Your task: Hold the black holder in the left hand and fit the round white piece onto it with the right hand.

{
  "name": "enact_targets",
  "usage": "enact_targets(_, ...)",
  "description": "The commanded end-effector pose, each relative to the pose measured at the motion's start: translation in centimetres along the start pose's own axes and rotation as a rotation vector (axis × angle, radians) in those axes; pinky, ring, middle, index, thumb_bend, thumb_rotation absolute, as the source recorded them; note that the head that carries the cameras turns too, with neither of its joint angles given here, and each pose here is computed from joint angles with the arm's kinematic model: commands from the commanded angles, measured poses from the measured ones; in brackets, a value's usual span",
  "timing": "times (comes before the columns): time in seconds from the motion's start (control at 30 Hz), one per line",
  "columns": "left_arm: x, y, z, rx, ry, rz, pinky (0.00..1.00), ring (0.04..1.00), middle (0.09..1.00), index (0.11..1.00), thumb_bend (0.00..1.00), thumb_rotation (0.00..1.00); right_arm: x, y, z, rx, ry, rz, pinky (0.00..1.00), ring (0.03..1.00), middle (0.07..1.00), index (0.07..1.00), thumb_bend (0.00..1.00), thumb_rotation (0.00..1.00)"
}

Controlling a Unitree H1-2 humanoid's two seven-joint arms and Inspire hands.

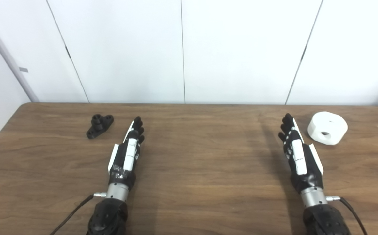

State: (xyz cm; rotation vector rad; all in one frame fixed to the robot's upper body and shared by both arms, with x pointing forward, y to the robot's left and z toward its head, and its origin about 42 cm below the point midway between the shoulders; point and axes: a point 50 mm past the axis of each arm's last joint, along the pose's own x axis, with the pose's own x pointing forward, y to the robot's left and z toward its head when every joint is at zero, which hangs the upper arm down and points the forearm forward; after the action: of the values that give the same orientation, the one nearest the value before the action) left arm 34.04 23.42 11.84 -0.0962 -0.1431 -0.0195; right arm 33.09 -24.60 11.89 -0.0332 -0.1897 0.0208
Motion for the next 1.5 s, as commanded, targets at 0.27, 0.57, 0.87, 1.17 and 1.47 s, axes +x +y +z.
enact_targets(0.27,-0.1,0.4,-0.2,0.007,-0.008,0.003,1.0,1.0,1.0,1.0,0.76,0.9,-2.0,0.0,-2.2,0.023,0.067,-0.016,1.0,1.0,1.0,1.0,0.39,1.0)
enact_targets(0.57,-0.1,0.5,-0.1,0.014,-0.008,0.0,1.0,1.0,1.0,1.0,0.79,0.89,-2.0,0.1,-2.1,0.03,0.071,-0.012,1.0,1.0,1.0,1.0,0.38,1.0)
enact_targets(0.87,0.2,1.7,2.1,0.267,-0.008,-0.002,0.92,0.93,0.934,0.94,0.71,0.58,-2.2,0.5,-2.0,0.033,0.063,-0.015,1.0,1.0,1.0,1.0,0.37,1.0)
enact_targets(1.17,1.2,6.3,4.3,0.378,-0.02,0.021,0.83,0.859,0.89,0.913,0.66,0.36,-2.0,1.6,-2.0,0.017,0.068,-0.025,0.99,1.0,1.0,1.0,0.39,1.0)
enact_targets(1.47,0.7,10.8,6.0,0.428,-0.108,0.119,0.64,0.745,0.777,0.773,0.74,0.07,-1.7,2.2,-2.6,-0.012,0.073,-0.011,1.0,1.0,1.0,1.0,0.42,1.0)
